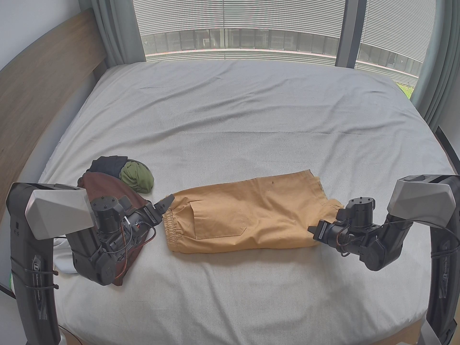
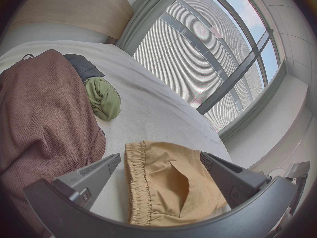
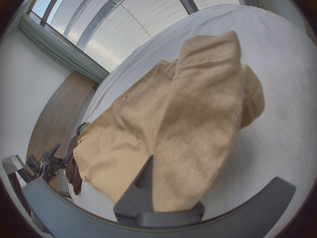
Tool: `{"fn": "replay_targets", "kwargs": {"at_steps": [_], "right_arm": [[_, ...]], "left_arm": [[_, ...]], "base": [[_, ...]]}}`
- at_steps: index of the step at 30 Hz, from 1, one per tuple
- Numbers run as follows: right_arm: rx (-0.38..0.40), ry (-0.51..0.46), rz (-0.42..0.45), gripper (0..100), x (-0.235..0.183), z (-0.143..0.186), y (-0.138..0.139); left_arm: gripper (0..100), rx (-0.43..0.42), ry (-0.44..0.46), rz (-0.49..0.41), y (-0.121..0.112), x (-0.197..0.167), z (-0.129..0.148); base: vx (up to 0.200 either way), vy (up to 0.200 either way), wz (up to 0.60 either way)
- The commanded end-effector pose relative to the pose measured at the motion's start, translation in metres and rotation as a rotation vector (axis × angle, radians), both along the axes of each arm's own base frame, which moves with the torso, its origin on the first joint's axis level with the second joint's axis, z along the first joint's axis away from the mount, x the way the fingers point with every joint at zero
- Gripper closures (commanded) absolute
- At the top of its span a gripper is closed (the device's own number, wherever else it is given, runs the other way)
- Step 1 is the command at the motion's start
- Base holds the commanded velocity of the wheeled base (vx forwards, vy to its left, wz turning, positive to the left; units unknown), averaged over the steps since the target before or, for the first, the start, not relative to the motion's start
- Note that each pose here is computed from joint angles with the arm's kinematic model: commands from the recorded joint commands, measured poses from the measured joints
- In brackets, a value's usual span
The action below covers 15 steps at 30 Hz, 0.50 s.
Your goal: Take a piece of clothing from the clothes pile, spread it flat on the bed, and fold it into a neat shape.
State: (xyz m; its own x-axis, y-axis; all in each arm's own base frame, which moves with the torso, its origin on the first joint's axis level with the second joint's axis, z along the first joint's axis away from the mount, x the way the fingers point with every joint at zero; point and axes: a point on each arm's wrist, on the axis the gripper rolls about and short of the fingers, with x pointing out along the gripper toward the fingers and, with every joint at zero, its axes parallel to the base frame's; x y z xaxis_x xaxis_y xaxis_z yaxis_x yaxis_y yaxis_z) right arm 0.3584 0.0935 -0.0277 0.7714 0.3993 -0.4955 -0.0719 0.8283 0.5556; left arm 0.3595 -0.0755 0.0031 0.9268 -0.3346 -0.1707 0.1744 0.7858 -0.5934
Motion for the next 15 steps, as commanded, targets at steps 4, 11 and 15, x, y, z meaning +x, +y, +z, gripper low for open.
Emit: {"fn": "replay_targets", "kwargs": {"at_steps": [4, 11, 15], "right_arm": [[-0.051, -0.035, -0.032, 100, -0.025, -0.002, -0.012], [-0.052, -0.021, -0.033, 100, -0.029, -0.013, -0.013], [-0.045, -0.027, -0.023, 0, -0.032, -0.011, -0.011]], "left_arm": [[0, 0.004, 0.027, -0.027, -0.007, -0.007, -0.004], [0, 0.009, 0.064, -0.060, -0.014, -0.015, -0.011], [0, 0.012, 0.083, -0.070, -0.017, -0.018, -0.015]], "base": [[0.000, 0.000, 0.00], [0.000, 0.000, 0.00], [0.000, 0.000, 0.00]]}}
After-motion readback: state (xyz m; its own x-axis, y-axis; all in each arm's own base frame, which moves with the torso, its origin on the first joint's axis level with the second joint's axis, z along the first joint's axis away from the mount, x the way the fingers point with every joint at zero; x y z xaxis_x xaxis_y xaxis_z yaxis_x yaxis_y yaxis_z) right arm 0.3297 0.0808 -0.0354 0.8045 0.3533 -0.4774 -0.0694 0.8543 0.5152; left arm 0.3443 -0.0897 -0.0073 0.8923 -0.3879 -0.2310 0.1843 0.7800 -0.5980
